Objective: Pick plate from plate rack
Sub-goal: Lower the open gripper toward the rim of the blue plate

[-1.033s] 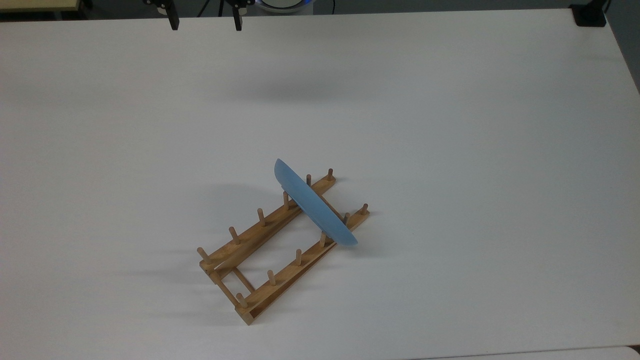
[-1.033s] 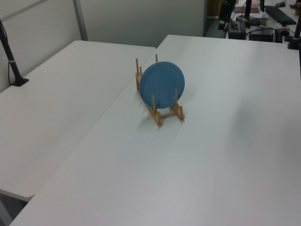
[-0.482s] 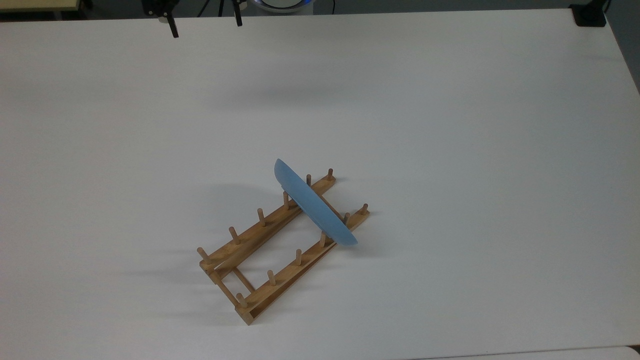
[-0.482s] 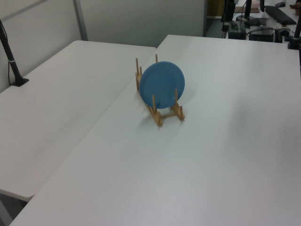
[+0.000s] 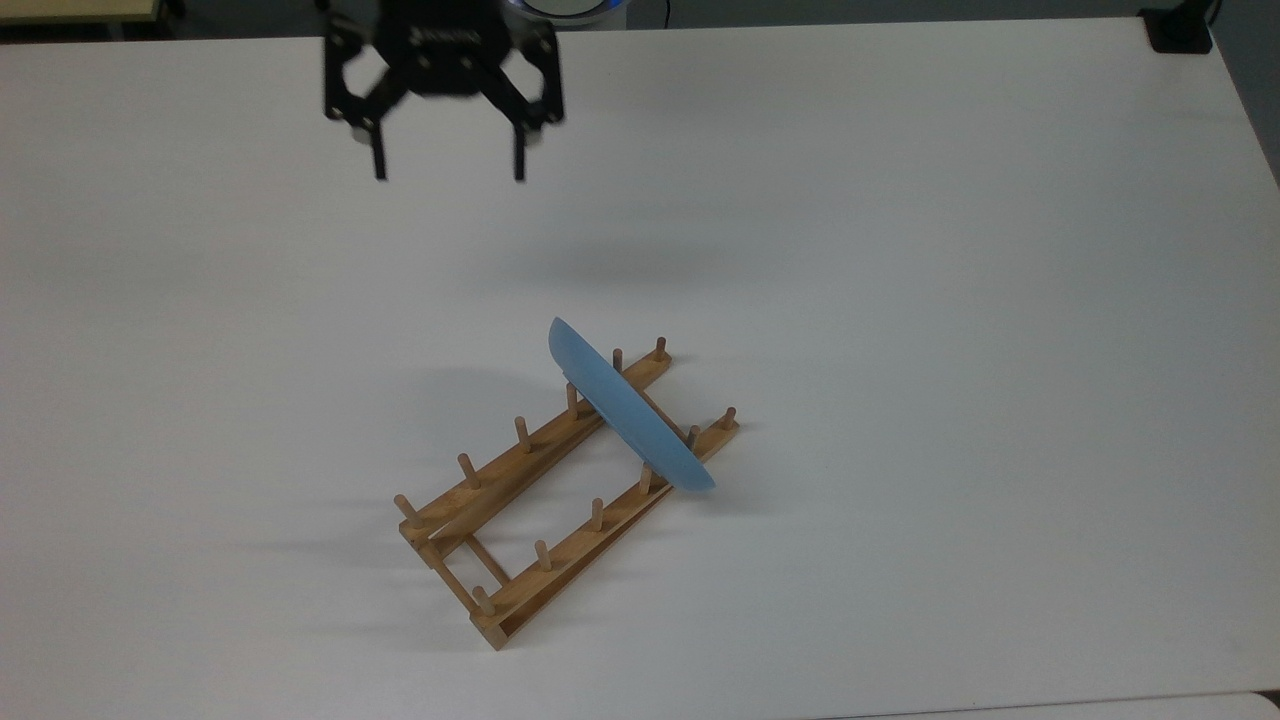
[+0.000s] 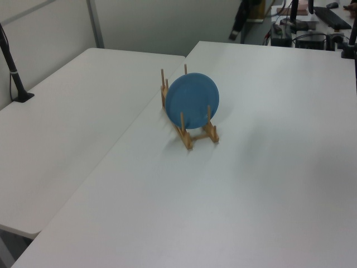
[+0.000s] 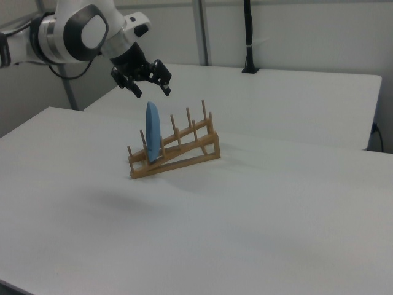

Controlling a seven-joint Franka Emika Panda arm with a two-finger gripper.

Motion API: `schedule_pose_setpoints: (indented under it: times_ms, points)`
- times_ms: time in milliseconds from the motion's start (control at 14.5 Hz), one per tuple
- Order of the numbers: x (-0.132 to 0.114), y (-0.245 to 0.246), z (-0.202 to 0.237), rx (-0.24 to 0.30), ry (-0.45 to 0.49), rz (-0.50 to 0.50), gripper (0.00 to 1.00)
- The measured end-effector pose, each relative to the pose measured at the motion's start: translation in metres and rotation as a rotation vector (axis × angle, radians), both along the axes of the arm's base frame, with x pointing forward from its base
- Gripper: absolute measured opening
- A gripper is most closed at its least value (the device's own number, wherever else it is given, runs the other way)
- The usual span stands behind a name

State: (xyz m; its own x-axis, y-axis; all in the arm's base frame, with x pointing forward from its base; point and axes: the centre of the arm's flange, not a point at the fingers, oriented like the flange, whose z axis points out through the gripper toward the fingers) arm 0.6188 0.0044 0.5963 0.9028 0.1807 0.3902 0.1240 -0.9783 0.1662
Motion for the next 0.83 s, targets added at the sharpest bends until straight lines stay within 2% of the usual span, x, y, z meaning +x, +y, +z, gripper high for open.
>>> schedule_pose_setpoints:
  times_ms: [344,482,758,827]
  points:
    - [0.03,0.067,-0.048,-0.04,-0.113,-0.118,1.0]
    - [0.043,0.088,-0.081,-0.071,-0.169,-0.185,0.98]
    - [0.054,0.104,-0.123,-0.108,-0.219,-0.247,0.96]
    - [0.054,0.11,-0.127,-0.106,-0.221,-0.249,0.92]
